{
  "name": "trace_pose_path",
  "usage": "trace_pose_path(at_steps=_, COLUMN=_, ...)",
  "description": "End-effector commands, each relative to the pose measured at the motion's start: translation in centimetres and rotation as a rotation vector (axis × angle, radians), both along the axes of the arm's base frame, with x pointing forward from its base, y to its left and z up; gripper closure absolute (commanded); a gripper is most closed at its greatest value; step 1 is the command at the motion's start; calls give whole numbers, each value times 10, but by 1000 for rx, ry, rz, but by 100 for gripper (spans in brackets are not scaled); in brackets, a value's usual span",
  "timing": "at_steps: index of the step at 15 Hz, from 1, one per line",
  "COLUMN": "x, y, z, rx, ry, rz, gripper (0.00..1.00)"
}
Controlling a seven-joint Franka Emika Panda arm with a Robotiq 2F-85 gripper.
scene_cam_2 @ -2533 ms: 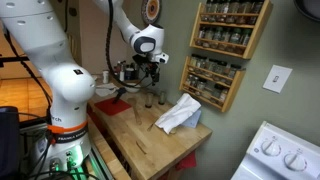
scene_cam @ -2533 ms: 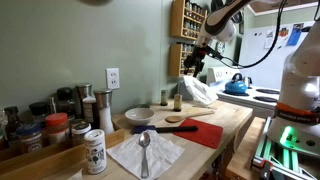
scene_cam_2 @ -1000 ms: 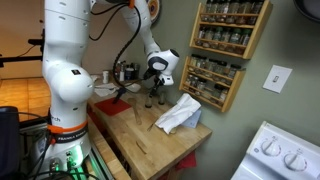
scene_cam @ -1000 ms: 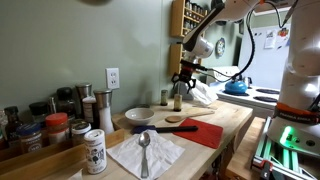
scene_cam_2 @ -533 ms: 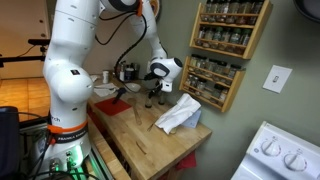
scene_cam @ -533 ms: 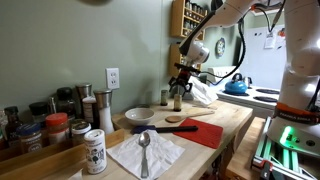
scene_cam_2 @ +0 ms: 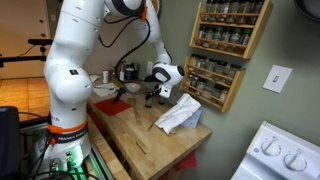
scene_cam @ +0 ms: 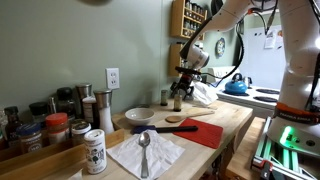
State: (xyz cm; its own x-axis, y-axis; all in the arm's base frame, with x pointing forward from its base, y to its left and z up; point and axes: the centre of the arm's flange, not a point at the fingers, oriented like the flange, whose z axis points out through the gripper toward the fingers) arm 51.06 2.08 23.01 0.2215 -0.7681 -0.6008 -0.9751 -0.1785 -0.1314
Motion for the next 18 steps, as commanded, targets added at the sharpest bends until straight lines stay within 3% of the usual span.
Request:
trace_pose_path(at_steps=1, x=5, y=-4, z=-11, rx=35, ry=51, rz=-34, gripper=23)
trace_pose_path(at_steps=5, x=6, y=-3, z=-20, rx=40, ry=88, rz=-47, gripper=61)
trace_pose_path(at_steps=7, x=6, y=-1, z=-21, rx=44, ry=112, rz=-55, gripper=72)
trace_pose_path(at_steps=10, x=3, y=2, z=-8, rx=28, ry=119, rz=-77, gripper=72)
trace_pose_path(at_steps=14, x=-9, y=12, z=20, rx=-56, ry=101, rz=-114, gripper=72)
trace_pose_path(at_steps=18, x=-14, y=36, z=44, rx=-244, ry=88, rz=-172, gripper=72)
